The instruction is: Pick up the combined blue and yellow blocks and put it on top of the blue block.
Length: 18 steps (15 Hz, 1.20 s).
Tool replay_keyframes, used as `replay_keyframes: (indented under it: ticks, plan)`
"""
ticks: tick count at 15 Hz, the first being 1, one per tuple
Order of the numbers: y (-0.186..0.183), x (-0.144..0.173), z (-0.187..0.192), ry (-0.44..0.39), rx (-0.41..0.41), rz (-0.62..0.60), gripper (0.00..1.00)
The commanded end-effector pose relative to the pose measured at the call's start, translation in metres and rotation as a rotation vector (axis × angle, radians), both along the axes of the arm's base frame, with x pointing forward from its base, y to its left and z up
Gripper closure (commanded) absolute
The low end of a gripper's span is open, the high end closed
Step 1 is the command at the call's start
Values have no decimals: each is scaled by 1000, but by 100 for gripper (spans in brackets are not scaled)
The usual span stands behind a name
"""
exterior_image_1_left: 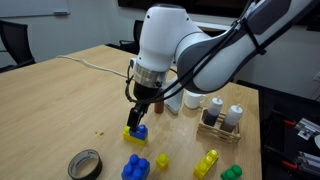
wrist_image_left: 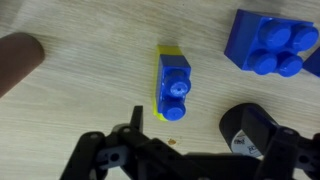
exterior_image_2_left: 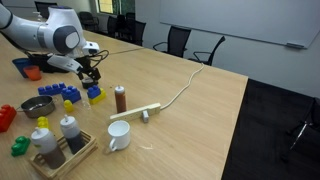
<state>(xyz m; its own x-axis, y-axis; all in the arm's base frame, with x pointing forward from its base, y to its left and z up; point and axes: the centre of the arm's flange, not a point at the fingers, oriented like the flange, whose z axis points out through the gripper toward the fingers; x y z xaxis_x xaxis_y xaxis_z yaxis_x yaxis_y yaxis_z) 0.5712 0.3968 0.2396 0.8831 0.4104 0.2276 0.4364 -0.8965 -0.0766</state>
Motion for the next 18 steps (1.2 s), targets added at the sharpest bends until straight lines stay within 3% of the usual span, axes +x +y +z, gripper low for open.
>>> replay_keyframes:
  ticks: [1,10,12,18]
  plan:
    - [7,14,-16,5,-5,21,0]
    - [10,22,-61,20,-52,29,3]
    - [11,23,-63,10,-54,28,27]
    - [9,28,-54,-25,-69,19,68]
